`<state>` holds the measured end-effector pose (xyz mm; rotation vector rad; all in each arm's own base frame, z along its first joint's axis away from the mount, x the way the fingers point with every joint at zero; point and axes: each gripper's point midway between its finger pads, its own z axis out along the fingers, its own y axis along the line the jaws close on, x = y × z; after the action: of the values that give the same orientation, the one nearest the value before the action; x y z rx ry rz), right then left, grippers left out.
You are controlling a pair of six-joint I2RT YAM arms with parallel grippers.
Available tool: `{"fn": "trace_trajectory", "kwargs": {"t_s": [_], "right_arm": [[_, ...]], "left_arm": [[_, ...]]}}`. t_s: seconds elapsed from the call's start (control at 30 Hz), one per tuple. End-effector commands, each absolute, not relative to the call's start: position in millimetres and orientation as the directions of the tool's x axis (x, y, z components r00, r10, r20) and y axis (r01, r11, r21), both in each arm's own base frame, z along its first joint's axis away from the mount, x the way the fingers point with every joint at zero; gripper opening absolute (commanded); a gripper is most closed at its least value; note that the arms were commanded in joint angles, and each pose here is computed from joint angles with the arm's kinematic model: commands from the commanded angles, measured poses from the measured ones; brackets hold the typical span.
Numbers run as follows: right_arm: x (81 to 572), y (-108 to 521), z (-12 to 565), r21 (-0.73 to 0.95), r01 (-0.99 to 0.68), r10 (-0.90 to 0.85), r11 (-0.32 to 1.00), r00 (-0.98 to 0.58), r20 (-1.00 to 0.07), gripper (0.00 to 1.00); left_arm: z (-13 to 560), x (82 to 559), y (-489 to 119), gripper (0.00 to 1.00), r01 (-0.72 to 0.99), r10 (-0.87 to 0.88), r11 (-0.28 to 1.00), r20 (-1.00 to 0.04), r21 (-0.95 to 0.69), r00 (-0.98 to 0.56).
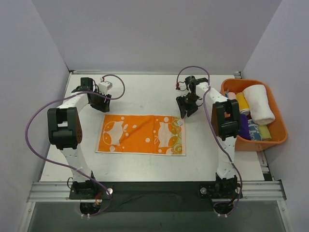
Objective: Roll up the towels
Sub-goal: Fold the towel
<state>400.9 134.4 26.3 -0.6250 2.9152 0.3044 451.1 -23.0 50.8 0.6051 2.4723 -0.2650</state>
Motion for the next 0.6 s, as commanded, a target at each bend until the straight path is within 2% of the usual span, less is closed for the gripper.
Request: {"fn": "trace_trajectory", "kwargs": {"t_s": [0.0, 0.23, 0.57], "right_arm": [[408, 139, 29, 0.151, -0.405, -0.375, 0.902, -0.907, -0.193, 0.41], [408, 144, 17, 0.163, -0.399, -0.373, 0.902, -0.912, -0.172, 0.40], [401, 152, 8, 0.184, -0.406, -0.383, 0.895, -0.912, -0.148, 0.34]], "left_arm": [[56, 462, -19, 0.63, 0.476, 0.363, 0.878, -0.591, -0.042, -0.720], [44, 462, -17, 0.63, 0.474, 0.371, 0.880, -0.565, -0.041, -0.737], [21, 435, -11, 0.55, 0.469, 0.391, 0.882, -0.494, -0.039, -0.777]]}}
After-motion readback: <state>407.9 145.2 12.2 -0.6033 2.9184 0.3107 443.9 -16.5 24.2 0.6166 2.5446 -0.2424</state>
